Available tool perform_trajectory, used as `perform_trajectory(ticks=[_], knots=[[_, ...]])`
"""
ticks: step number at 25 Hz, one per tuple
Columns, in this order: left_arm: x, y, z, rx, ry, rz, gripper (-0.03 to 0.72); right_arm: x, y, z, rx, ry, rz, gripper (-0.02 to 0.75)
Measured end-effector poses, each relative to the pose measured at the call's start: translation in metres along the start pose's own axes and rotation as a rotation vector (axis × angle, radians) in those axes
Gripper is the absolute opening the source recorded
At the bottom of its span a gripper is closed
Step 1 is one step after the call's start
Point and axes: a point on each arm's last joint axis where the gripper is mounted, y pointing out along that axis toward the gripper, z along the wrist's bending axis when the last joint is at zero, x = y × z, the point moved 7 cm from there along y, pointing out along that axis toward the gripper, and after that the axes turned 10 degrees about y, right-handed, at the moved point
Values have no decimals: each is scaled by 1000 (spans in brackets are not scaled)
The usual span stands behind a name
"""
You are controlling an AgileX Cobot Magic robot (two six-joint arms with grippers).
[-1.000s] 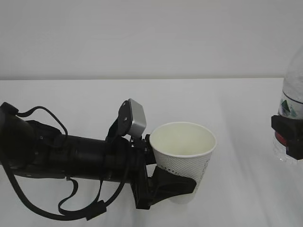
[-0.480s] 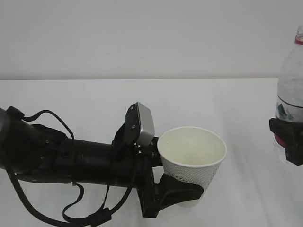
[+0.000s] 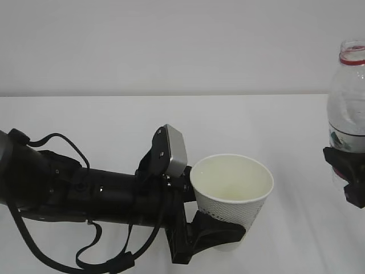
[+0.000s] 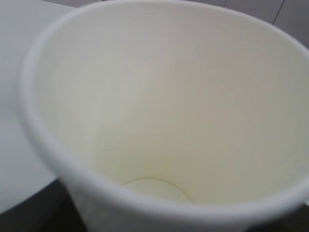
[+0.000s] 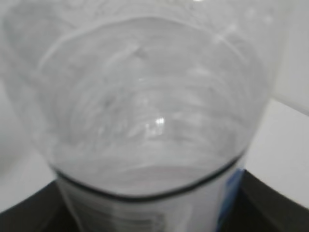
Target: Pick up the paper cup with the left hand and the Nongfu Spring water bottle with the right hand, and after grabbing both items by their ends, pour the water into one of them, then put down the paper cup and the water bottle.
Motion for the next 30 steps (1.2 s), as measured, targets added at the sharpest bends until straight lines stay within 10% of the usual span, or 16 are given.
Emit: perform_trajectory(ticks=[30], knots=[[3, 6, -3, 11, -13, -8, 545, 12, 0, 3, 1, -437, -76, 503]])
